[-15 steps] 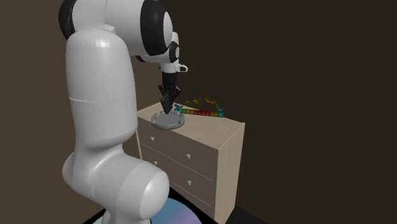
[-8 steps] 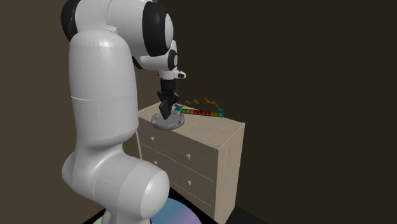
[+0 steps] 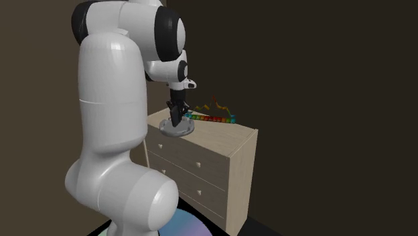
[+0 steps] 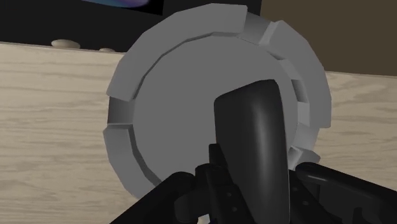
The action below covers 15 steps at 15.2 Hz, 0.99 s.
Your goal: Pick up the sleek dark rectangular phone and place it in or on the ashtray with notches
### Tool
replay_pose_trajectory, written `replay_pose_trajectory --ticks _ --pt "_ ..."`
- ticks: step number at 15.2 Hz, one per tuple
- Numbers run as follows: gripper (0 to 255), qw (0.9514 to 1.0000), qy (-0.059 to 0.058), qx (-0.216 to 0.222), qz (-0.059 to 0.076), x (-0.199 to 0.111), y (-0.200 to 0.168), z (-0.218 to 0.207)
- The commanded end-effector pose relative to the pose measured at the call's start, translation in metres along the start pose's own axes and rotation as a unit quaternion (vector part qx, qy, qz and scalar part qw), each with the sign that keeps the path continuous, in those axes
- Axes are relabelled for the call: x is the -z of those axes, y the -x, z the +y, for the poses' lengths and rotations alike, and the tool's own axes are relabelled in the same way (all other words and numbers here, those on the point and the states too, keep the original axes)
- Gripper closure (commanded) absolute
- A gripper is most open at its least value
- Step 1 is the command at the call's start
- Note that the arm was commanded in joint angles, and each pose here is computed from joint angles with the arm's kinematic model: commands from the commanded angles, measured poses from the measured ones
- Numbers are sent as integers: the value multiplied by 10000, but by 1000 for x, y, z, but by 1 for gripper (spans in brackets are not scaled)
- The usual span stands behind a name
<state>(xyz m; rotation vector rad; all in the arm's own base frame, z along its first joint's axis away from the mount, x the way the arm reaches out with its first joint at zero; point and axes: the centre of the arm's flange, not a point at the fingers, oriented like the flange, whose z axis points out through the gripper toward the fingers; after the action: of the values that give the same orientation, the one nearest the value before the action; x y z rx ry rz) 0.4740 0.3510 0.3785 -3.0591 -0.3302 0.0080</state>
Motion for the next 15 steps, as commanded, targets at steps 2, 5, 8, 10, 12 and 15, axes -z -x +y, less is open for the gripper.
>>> replay_pose_trajectory --ticks 2,5,8,10,12,15 --pt "255 9999 37 19 -146 -15 5 1" --pt "255 9999 37 19 -146 -15 5 1" --pt "0 9999 37 18 -146 -16 6 0" --pt "0 9999 36 19 -145 -13 5 1" --pt "0 9999 36 19 -146 -13 6 1" --pt "0 9999 37 19 -146 12 4 1"
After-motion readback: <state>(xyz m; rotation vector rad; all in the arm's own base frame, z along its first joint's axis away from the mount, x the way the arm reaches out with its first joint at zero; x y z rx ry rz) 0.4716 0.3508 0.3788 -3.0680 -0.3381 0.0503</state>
